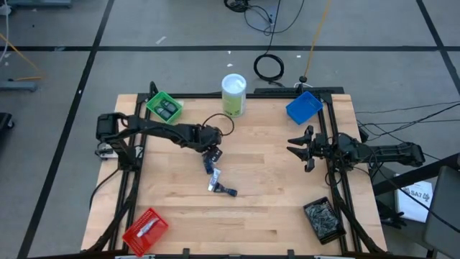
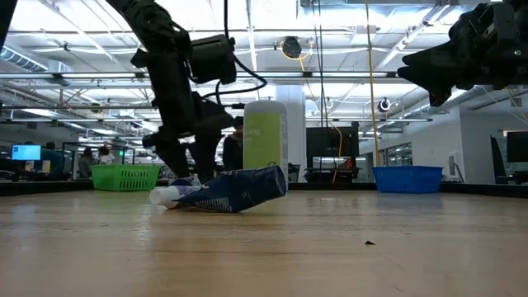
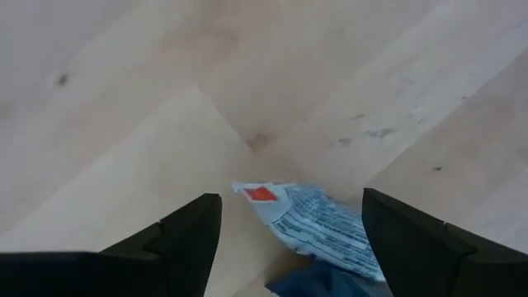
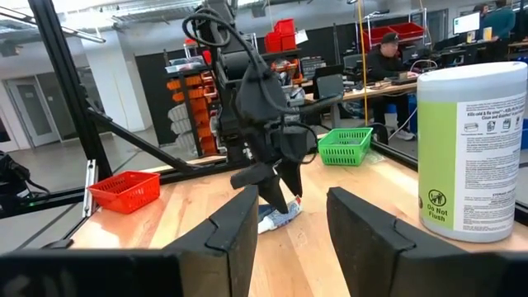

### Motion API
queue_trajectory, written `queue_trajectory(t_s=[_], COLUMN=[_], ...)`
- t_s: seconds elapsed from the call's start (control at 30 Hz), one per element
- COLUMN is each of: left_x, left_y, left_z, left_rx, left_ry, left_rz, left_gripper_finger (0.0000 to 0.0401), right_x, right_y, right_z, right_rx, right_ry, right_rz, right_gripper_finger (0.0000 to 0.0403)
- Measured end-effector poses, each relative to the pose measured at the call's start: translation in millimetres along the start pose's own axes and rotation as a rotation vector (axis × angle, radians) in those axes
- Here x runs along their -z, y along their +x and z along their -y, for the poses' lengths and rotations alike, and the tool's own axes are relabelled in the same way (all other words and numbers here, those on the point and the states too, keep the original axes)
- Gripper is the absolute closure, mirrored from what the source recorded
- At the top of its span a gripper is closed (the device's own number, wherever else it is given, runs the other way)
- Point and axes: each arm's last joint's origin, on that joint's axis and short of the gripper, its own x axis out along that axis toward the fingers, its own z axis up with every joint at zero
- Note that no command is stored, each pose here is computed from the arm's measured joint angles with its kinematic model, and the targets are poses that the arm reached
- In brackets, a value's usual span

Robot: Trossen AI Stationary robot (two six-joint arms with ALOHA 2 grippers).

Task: Pick & Place Travel size toiletries
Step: Put the top white toothpaste into the red bin

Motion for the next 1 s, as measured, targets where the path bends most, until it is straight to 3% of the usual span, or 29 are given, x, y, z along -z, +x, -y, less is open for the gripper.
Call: queue_trajectory(t_s=[0.27,0.57,1.0], left_x=[6.7,7.3,7.7], left_y=[24.1,26.8,26.9], left_z=[2.2,2.2,2.9], left_rx=[-0.052,-0.053,-0.025], left_ry=[-0.007,0.016,0.126], left_rz=[-0.053,-0.059,-0.077], left_gripper_finger=[0.0130,0.0170,0.0286], right_x=[0.0,0.0,0.0], right_y=[0.0,0.0,0.0], right_z=[0.0,0.0,0.0], right_rx=[0.000,0.000,0.000], right_ry=[0.005,0.007,0.007], right_rz=[0.000,0.000,0.000], right_gripper_finger=[0.0268,0.0268,0.0268])
